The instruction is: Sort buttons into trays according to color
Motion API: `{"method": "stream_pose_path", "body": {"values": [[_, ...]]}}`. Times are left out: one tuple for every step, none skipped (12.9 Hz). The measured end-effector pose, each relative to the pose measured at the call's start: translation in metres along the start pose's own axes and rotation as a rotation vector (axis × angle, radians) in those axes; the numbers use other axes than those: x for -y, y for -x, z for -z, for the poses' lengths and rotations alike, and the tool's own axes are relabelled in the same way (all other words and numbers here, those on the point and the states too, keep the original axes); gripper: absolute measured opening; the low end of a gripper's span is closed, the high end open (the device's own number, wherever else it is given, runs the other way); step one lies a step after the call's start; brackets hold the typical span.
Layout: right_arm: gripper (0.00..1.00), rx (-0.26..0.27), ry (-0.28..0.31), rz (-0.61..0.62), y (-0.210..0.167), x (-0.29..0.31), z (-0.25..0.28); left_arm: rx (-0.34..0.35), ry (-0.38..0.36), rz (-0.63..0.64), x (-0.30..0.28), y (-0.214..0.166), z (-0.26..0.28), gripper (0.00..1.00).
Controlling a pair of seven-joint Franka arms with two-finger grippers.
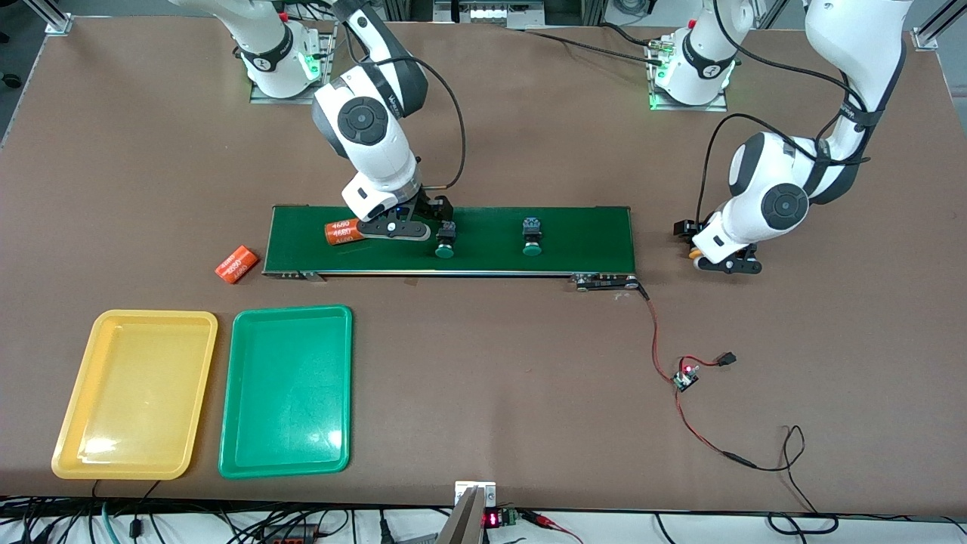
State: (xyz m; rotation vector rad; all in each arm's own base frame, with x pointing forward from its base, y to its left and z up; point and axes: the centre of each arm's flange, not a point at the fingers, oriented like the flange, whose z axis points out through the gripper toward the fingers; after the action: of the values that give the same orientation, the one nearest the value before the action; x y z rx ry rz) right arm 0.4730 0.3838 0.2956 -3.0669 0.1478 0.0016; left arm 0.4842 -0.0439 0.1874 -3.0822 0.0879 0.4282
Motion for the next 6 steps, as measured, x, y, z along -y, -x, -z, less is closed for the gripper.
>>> {"method": "stream_pose_path", "body": {"values": [[1.0, 0.0, 0.001, -0.003, -0.001, 0.0, -0.004, -0.003, 0.002, 0.003, 0.001, 0.001, -0.003, 1.0], [1.0, 0.002, 0.003, -0.013, -0.003, 0.001, -0.009, -0.013, 0.004, 0.004, 0.001, 0.002, -0.007, 0.96], [1.0, 0.004, 0.004, -0.038, -0.005, 0.003, -0.013, -0.019, 0.008, 0.008, 0.0, 0.005, -0.013, 0.96], [1.0, 0.005, 0.007, -0.069, -0.008, 0.004, -0.018, -0.021, 0.01, 0.011, 0.0, 0.006, -0.018, 0.86], [1.0, 0.008, 0.009, -0.087, -0.01, 0.006, -0.023, -0.02, 0.012, 0.011, -0.001, 0.008, -0.021, 0.73], [1.0, 0.014, 0.014, -0.094, -0.01, 0.007, -0.029, -0.02, 0.012, 0.011, -0.001, 0.008, -0.022, 0.63]]}}
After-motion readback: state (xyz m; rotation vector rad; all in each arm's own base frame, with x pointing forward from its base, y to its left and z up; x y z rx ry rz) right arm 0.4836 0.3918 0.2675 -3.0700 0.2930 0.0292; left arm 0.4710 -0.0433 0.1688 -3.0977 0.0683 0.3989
